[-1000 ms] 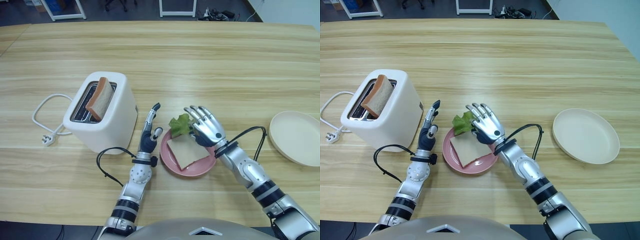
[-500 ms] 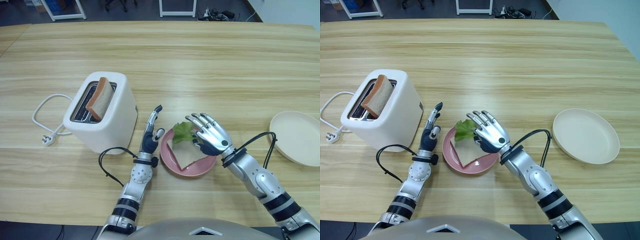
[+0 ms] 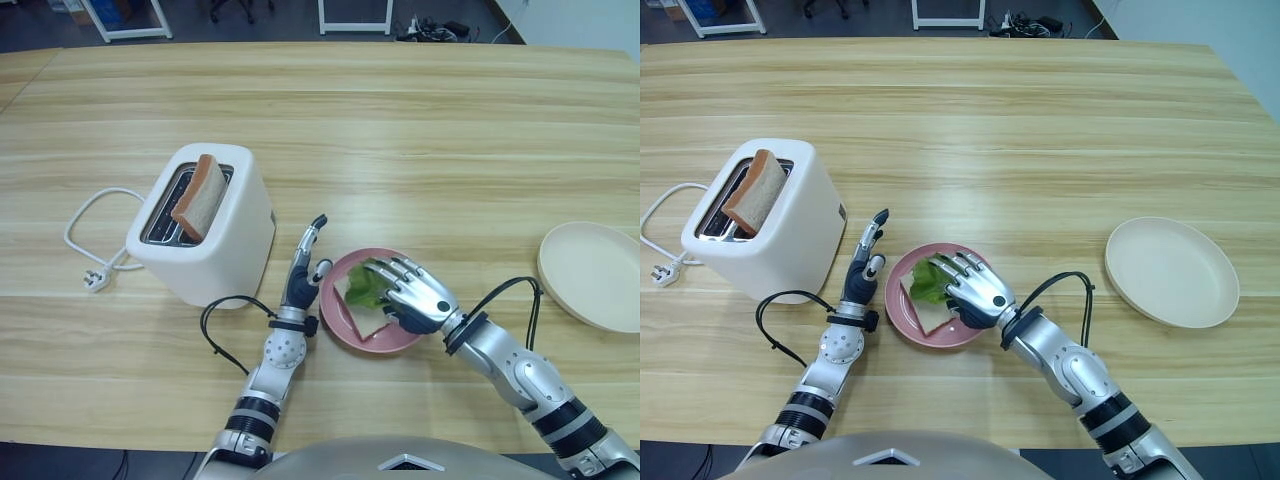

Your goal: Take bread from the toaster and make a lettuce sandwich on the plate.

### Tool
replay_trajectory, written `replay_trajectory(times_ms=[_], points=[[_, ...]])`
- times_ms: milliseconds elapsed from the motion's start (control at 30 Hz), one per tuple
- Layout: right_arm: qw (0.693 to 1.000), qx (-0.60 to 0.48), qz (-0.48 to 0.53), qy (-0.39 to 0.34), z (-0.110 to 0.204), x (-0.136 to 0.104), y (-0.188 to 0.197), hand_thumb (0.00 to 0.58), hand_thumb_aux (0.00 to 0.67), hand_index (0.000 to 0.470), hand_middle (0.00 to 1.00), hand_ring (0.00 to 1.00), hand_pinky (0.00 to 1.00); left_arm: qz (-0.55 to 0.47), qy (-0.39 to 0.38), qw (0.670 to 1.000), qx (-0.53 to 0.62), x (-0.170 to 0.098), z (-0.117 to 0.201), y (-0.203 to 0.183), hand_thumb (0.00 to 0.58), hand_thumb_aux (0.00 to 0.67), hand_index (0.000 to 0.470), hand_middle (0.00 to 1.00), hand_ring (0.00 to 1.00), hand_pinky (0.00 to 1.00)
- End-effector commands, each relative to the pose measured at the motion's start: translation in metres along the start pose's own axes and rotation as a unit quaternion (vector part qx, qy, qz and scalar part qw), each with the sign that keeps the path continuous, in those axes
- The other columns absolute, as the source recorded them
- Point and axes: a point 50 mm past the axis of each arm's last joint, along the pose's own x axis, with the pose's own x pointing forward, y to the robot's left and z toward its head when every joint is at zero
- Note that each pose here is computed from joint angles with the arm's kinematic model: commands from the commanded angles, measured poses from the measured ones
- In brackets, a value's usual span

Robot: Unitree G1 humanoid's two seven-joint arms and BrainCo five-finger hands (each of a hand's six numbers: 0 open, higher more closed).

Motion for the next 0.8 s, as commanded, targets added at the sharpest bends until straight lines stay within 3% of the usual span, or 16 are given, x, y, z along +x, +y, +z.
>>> replay_trajectory(times_ms=[33, 200, 367, 500, 567, 633, 800], points=[[1.0, 0.014, -0.006, -0.003, 0.0, -0.004, -0.004, 0.0, 0.0, 0.0, 0.0, 0.0, 0.0, -0.004, 0.007, 1.0, 0.002, 0.0, -0.002, -0.003, 0.0, 0.0, 0.0, 0.0, 0.0, 0.0], [0.992, 0.094, -0.083, 0.021, -0.015, -0.014, -0.029, 0.0, 0.0, 0.0, 0.0, 0.0, 0.0, 0.015, -0.02, 1.0, 0.004, 0.001, 0.003, 0.0, 0.0, 0.0, 0.0, 0.0, 0.0, 0.0], [0.941, 0.207, -0.25, 0.098, -0.059, -0.028, -0.071, 0.0, 0.0, 0.0, 0.0, 0.0, 0.0, 0.063, -0.112, 0.989, 0.067, 0.004, 0.027, 0.012, 0.0, 0.0, 0.0, 0.0, 0.0, 0.0], [0.897, 0.285, -0.303, 0.15, -0.081, -0.037, -0.072, 0.0, 0.0, 0.0, 0.0, 0.0, 0.0, 0.102, -0.247, 0.945, 0.191, 0.004, 0.084, 0.038, 0.0, 0.0, 0.0, 0.0, 0.0, 0.0], [0.886, 0.31, -0.302, 0.166, -0.083, -0.037, -0.062, 0.0, 0.0, 0.0, 0.0, 0.0, 0.0, 0.149, -0.275, 0.911, 0.269, 0.004, 0.11, 0.066, 0.0, 0.0, 0.0, 0.0, 0.0, 0.0], [0.882, 0.322, -0.296, 0.175, -0.083, -0.035, -0.053, 0.0, 0.0, 0.0, 0.0, 0.0, 0.0, 0.181, -0.246, 0.885, 0.353, 0.006, 0.117, 0.096, 0.0, 0.0, 0.0, 0.0, 0.0, 0.0], [0.882, 0.329, -0.284, 0.184, -0.081, -0.031, -0.042, 0.0, 0.0, 0.0, 0.0, 0.0, 0.0, 0.214, -0.046, 0.855, 0.47, 0.005, 0.087, 0.155, 0.0, 0.0, 0.0, 0.0, 0.0, 0.0]])
